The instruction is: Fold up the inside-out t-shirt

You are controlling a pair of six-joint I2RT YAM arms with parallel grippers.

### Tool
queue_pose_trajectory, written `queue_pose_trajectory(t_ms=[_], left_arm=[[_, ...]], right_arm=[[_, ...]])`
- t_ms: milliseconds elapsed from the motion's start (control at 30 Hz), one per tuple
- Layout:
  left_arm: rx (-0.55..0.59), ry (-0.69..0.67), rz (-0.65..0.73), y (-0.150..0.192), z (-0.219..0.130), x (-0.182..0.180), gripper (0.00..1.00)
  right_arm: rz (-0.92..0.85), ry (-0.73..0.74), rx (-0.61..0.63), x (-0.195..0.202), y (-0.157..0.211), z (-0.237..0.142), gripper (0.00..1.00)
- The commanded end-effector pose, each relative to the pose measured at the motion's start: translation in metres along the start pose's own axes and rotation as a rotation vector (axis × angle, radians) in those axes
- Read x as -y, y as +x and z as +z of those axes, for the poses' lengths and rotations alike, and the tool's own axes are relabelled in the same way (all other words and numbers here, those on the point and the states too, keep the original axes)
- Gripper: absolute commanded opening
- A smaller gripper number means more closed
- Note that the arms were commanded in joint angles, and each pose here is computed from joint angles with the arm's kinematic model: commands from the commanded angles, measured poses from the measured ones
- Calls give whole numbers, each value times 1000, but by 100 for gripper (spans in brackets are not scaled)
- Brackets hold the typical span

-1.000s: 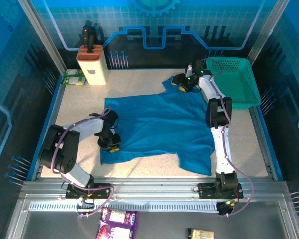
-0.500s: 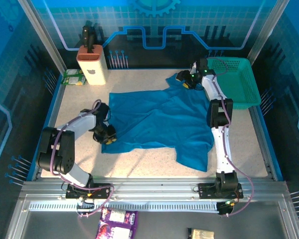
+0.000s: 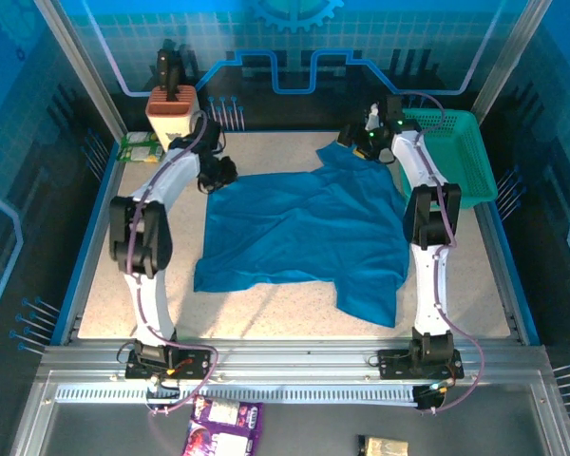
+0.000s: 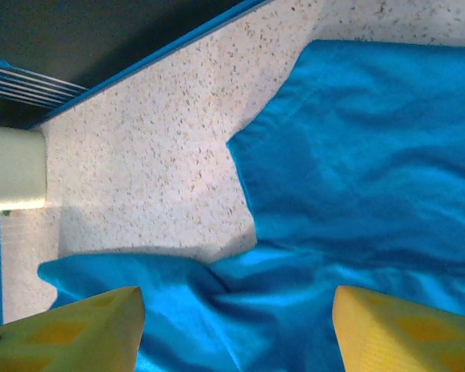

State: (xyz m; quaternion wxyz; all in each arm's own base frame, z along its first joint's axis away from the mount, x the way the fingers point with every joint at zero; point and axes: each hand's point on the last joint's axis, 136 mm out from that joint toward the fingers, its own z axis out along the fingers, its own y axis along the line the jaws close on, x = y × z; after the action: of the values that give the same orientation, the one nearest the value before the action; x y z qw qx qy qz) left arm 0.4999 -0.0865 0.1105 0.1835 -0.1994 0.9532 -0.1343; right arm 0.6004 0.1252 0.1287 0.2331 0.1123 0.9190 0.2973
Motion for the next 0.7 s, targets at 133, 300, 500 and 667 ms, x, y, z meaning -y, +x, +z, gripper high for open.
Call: queue_pose_trajectory(t_ms=[133, 300, 500, 667], left_arm=[[-37, -157, 23, -28, 61, -26, 17], [-78, -205, -43, -40, 104, -53, 17], [-51, -154, -140, -68, 132, -64, 21], [11, -81, -181, -88, 141, -60, 26]], right_arm=[[2, 131, -96, 42, 41, 14, 66], [48, 196, -133, 79, 56, 31, 66], [89, 224, -163, 111, 60, 52, 66], [71, 225, -168, 107, 47, 54, 66]])
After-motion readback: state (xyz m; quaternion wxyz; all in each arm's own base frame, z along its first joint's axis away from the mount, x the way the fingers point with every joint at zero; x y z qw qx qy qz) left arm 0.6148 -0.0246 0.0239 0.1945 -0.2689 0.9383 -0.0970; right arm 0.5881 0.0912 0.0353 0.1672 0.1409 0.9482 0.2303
